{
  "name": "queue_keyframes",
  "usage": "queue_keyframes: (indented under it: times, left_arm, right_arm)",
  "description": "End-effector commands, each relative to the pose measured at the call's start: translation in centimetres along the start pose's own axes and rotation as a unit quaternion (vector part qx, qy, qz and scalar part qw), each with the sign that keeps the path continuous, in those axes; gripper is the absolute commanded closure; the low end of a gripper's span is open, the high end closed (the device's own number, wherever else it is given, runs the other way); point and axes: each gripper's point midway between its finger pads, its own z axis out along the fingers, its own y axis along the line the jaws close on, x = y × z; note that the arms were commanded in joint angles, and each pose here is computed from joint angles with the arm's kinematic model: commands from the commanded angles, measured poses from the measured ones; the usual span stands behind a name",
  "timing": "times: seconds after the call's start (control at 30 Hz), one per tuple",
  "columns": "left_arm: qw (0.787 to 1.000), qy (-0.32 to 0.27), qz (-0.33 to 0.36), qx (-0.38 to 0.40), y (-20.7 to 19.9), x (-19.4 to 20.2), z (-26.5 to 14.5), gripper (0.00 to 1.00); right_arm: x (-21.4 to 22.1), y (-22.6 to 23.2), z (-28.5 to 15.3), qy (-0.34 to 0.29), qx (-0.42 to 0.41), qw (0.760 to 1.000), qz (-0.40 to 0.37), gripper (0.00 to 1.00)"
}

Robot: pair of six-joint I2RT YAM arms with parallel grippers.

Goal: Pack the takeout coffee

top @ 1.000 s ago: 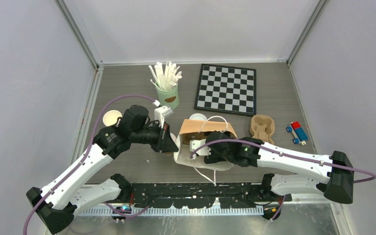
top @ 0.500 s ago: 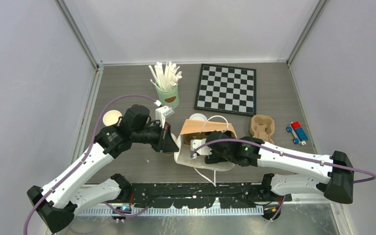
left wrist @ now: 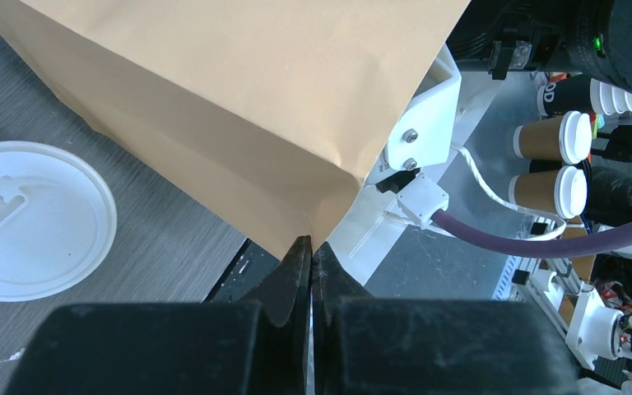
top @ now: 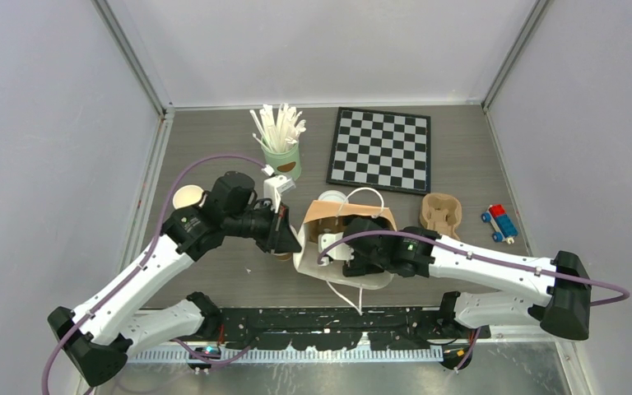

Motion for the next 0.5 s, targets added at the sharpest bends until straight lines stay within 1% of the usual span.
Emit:
queue_keyframes:
  times: [0.0, 0.23, 0.33, 0.47]
  left_arm:
    - [1.000, -0.007, 0.012, -0.008, -0.1, -1.0, -0.4, 1.00]
    - [1.000, -0.005, 0.009, -0.010, 0.0, -1.2, -0.1, 1.00]
    - [1.000, -0.004, 0.008, -0.011, 0.1, -1.3, 0.1, 1.00]
    - [1.000, -0.003, 0.009, -0.011, 0.1, -1.5, 0.2, 1.00]
  right_arm:
    - [-0.6, -0.7, -1.2, -0.018, -0.001, 1.000, 0.007, 0.06]
    - [-1.2, -0.9, -1.6, -0.032, -0.003, 0.999, 0.014, 0.05]
    - [-1.3, -1.2, -1.9, -0.038, 0.005, 0.999, 0.026, 0.04]
    - [-1.2, -1.4, -2.2, -0.035, 0.008, 0.999, 0.026, 0.03]
